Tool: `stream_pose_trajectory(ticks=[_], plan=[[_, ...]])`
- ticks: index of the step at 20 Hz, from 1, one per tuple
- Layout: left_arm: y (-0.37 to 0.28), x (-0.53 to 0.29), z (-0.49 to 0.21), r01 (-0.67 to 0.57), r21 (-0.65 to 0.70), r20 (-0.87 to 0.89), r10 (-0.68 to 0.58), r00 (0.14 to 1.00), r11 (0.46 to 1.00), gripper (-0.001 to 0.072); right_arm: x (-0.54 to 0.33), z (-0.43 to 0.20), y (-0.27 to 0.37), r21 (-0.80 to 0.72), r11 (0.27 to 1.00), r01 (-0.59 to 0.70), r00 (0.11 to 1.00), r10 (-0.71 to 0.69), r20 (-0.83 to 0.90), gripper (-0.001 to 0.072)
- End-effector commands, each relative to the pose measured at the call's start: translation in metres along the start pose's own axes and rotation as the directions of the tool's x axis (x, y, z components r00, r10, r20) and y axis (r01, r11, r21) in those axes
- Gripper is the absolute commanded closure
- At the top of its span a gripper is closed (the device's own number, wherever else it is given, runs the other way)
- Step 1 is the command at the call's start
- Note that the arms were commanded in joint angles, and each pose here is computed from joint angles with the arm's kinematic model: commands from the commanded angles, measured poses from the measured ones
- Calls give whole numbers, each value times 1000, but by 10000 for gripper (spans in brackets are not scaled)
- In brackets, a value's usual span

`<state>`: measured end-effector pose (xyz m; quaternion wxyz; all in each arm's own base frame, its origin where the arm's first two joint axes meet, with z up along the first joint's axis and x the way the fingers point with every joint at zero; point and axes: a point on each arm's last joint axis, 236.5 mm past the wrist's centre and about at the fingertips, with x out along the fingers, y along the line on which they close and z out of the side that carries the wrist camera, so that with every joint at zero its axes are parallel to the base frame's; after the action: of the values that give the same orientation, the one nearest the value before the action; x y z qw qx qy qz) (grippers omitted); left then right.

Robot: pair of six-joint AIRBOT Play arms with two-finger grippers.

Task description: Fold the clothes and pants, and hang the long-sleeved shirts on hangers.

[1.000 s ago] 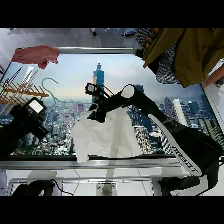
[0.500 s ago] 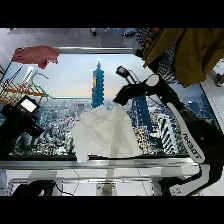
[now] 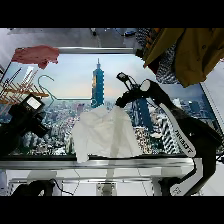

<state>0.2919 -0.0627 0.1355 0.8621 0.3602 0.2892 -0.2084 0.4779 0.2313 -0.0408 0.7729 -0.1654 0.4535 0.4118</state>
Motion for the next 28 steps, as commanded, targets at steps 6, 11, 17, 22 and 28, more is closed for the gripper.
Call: stream_pose_trajectory(ticks=[6, 11, 17, 22, 28], plan=[[-2, 3, 0, 10, -3, -4, -10, 1000, 1000, 681, 14, -30, 2, -29, 999, 38, 988, -42, -150, 275], [-2, 3, 0, 10, -3, -4, -10, 1000, 1000, 681, 13, -32, 3, -25, 999, 31, 987, -35, -160, 577], [-25, 3, 19, 114, -49, 73, -110, 991, 992, 681, 4, -29, 10, 8, 1000, 21, 987, -19, -157, 681], [-67, 21, 44, 314, -54, 152, -303, 941, 948, 681, -62, 5, 36, -26, 1000, 14, 997, -15, -73, 681], [-90, 32, 40, 400, -49, 111, -393, 913, 915, 681, -133, 41, 57, -14, 998, 64, 995, -63, 71, 681]])
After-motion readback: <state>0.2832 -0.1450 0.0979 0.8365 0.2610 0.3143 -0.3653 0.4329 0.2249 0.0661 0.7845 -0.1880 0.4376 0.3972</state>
